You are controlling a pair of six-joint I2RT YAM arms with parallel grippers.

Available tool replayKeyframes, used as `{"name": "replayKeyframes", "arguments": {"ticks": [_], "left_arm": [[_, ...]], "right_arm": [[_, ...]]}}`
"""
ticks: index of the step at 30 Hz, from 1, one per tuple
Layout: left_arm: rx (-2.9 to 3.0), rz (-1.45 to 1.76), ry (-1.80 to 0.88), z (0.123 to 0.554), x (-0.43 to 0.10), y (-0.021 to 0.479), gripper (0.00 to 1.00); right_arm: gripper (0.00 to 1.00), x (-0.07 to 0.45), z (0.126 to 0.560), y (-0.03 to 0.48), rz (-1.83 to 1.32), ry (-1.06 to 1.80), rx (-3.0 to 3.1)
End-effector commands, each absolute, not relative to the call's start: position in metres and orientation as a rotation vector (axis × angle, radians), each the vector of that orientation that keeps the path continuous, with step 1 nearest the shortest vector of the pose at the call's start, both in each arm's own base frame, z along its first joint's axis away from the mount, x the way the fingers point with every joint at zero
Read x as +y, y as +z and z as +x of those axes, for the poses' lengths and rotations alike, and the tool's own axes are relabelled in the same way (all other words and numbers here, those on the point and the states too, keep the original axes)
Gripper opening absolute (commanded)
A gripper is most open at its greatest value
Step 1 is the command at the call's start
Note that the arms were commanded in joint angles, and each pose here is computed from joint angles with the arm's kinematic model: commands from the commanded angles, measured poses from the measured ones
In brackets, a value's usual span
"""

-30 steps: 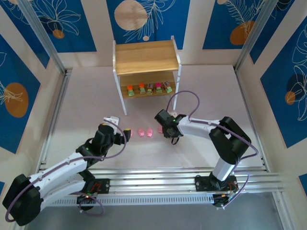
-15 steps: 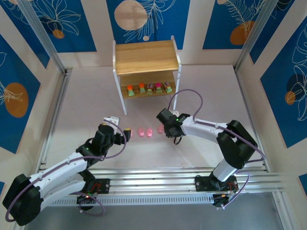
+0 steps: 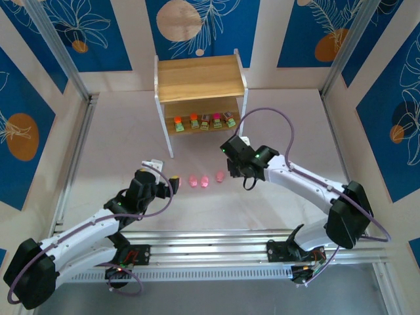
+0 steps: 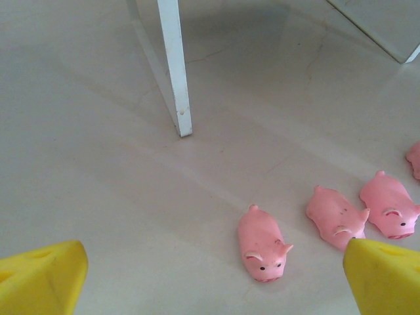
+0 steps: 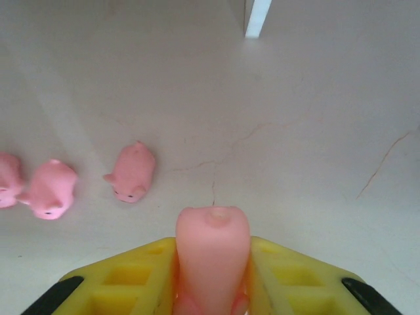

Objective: Place and organize the plastic toys onto the shelf

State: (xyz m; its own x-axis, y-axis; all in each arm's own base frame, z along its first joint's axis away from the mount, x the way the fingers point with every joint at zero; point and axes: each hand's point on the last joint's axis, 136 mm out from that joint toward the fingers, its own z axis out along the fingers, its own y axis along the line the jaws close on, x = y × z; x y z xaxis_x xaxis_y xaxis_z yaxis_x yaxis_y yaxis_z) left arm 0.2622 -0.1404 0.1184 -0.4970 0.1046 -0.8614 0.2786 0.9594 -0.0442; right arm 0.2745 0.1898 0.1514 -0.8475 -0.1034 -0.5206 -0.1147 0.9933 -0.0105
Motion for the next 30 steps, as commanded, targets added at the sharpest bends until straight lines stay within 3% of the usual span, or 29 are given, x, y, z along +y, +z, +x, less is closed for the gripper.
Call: {"name": "replayKeyframes", "arguments": {"ticks": [1, 19, 30], "left_arm": [[2.074, 0.25, -0.246, 0.263, -0.141, 0.121, 1.0], [2.021, 0.382, -0.371, 0.252, -0.161, 0.126, 1.0], [1.971, 0.432, -0.447, 0.244, -0.169, 0.131, 1.0]], "right_arm": [[0.29, 0.182, 0.273, 0.182, -0.187, 0.017, 2.56], [0.29, 0.194, 0.303, 0.315, -0.25, 0.143, 2.351], [0.29, 0.198, 0.331, 0.366, -0.274, 0.155, 2.275]]}}
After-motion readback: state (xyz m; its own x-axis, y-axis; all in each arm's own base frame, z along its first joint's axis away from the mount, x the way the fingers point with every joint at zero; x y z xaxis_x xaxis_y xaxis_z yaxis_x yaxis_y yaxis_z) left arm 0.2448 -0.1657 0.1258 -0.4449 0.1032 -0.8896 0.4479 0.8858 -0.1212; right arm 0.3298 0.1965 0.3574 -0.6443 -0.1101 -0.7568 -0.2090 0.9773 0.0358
